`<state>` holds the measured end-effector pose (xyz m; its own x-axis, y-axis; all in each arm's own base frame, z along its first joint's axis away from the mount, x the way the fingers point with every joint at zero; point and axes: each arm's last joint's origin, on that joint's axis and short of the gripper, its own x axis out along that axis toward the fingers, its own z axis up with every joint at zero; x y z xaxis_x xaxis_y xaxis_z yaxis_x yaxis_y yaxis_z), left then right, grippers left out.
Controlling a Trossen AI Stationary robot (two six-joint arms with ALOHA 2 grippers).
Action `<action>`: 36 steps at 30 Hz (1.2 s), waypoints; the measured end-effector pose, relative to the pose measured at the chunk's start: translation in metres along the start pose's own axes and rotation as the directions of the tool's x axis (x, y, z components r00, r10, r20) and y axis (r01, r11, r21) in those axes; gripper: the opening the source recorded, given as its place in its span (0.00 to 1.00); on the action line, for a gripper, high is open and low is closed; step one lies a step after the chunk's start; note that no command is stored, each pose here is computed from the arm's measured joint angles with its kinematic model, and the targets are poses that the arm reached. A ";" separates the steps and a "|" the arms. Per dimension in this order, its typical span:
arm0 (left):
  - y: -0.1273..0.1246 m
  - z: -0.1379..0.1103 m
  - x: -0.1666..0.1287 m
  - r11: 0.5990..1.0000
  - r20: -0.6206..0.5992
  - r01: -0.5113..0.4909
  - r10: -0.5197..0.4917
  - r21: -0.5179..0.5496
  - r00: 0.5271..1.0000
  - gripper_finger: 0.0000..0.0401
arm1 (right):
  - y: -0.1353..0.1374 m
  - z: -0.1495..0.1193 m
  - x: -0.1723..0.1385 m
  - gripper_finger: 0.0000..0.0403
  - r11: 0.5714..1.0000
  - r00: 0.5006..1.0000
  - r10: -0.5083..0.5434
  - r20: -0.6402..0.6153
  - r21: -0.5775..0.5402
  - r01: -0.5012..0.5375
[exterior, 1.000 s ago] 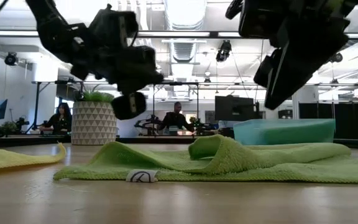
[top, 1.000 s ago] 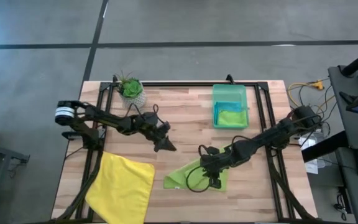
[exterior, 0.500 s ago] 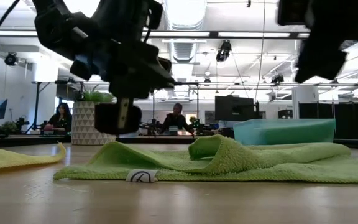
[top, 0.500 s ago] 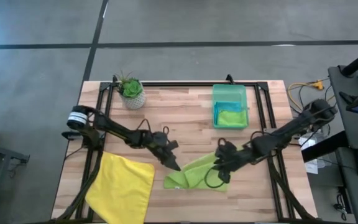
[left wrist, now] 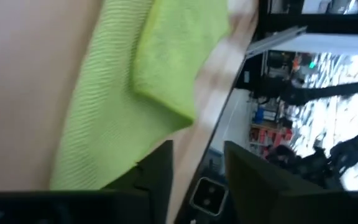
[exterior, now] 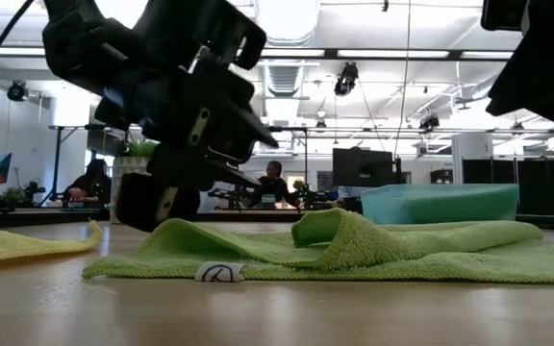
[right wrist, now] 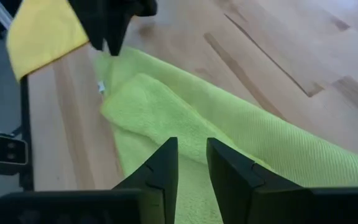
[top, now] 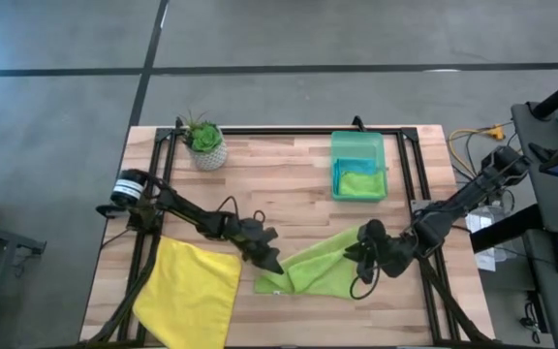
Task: Fold microfiber towels
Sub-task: Fold the light green towel
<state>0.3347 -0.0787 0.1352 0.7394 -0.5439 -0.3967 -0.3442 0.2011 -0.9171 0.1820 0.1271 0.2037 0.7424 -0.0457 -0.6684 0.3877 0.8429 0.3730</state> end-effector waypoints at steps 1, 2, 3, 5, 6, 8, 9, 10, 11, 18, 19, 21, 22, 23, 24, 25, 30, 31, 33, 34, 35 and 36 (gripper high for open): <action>-0.002 0.001 0.002 1.000 0.010 0.003 -0.003 -0.012 1.000 0.35 | -0.001 -0.002 0.000 0.20 1.000 1.000 -0.006 -0.002 -0.004 0.006; -0.003 0.002 0.004 1.000 0.013 0.002 -0.001 -0.028 1.000 0.39 | -0.002 -0.004 0.000 0.20 1.000 1.000 -0.012 -0.004 -0.008 0.012; -0.002 0.003 0.005 0.999 0.011 -0.009 0.010 -0.046 1.000 0.43 | -0.001 -0.004 0.000 0.20 1.000 1.000 -0.011 -0.001 -0.004 0.011; 0.001 0.003 0.006 0.996 0.012 -0.040 0.041 -0.080 0.999 0.48 | 0.000 -0.005 0.000 0.20 1.000 1.000 -0.013 0.005 0.004 0.013; 0.001 0.005 0.009 0.995 0.023 -0.053 0.055 -0.090 0.998 0.49 | 0.000 -0.006 0.000 0.20 1.000 1.000 -0.013 0.007 0.003 0.013; 0.005 0.005 0.011 0.990 0.026 -0.084 0.088 -0.115 0.996 0.51 | 0.001 -0.007 -0.001 0.21 1.000 1.000 -0.004 0.009 0.003 0.004; 0.006 0.006 0.013 0.988 0.025 -0.091 0.095 -0.122 0.995 0.51 | 0.002 -0.007 -0.001 0.21 1.000 1.000 0.000 0.008 0.001 0.000; 0.005 0.007 0.016 0.989 0.027 -0.081 0.085 -0.122 0.996 0.51 | 0.002 -0.008 -0.002 0.21 1.000 1.000 0.005 0.008 0.000 -0.005; 0.004 0.008 0.018 0.989 0.029 -0.076 0.081 -0.130 0.996 0.51 | 0.003 -0.009 -0.002 0.21 1.000 1.000 0.010 0.007 -0.002 -0.010; 0.003 0.015 0.034 0.973 0.026 -0.122 0.130 -0.196 0.991 0.51 | 0.005 -0.010 -0.003 0.20 1.000 1.000 0.022 0.006 -0.005 -0.022; 0.002 0.016 0.034 0.969 0.024 -0.144 0.152 -0.201 0.988 0.51 | 0.005 -0.010 -0.003 0.20 1.000 1.000 0.023 0.007 -0.005 -0.023; 0.000 0.016 0.035 0.963 0.022 -0.189 0.197 -0.190 0.980 0.51 | 0.005 -0.010 -0.003 0.20 1.000 1.000 0.023 0.007 -0.004 -0.023; 0.000 0.016 0.036 0.962 0.024 -0.203 0.211 -0.181 0.977 0.51 | 0.005 -0.010 -0.003 0.20 1.000 1.000 0.023 0.006 -0.005 -0.023; 0.000 0.016 0.036 0.963 0.031 -0.207 0.215 -0.172 0.976 0.51 | 0.005 -0.010 -0.003 0.20 1.000 1.000 0.023 0.006 -0.004 -0.023; 0.000 0.016 0.036 0.963 0.040 -0.207 0.217 -0.171 0.975 0.51 | 0.005 -0.010 -0.003 0.20 1.000 1.000 0.024 0.006 -0.004 -0.024; -0.001 0.017 0.036 0.962 0.053 -0.204 0.216 -0.180 0.975 0.51 | 0.005 -0.010 -0.003 0.20 1.000 1.000 0.024 0.006 -0.004 -0.024; 0.000 0.018 0.036 0.956 0.101 -0.200 0.225 -0.213 0.969 0.51 | 0.005 -0.010 -0.003 0.20 1.000 1.000 0.024 0.006 -0.005 -0.024; 0.001 0.018 0.036 0.956 0.102 -0.202 0.227 -0.214 0.968 0.51 | 0.005 -0.010 -0.003 0.20 1.000 1.000 0.023 0.006 -0.005 -0.023; 0.002 0.018 0.037 0.955 0.102 -0.203 0.230 -0.218 0.968 0.51 | 0.005 -0.010 -0.003 0.20 1.000 1.000 0.024 0.005 -0.005 -0.023; 0.002 0.018 0.037 0.955 0.103 -0.203 0.229 -0.218 0.968 0.51 | 0.005 -0.010 -0.003 0.20 1.000 1.000 0.023 0.005 -0.005 -0.023; 0.002 0.018 0.037 0.955 0.105 -0.202 0.229 -0.218 0.968 0.51 | 0.005 -0.010 -0.003 0.20 1.000 1.000 0.023 0.005 -0.005 -0.023; 0.002 0.018 0.037 0.955 0.109 -0.202 0.230 -0.218 0.967 0.50 | 0.005 -0.010 -0.003 0.20 1.000 1.000 0.023 0.005 -0.005 -0.023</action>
<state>0.3721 -0.0835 0.1182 0.6993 -0.3910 -0.5985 -0.6042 0.1243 -0.7871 0.1759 0.1368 0.2013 0.7541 -0.0288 -0.6561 0.3674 0.8466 0.3850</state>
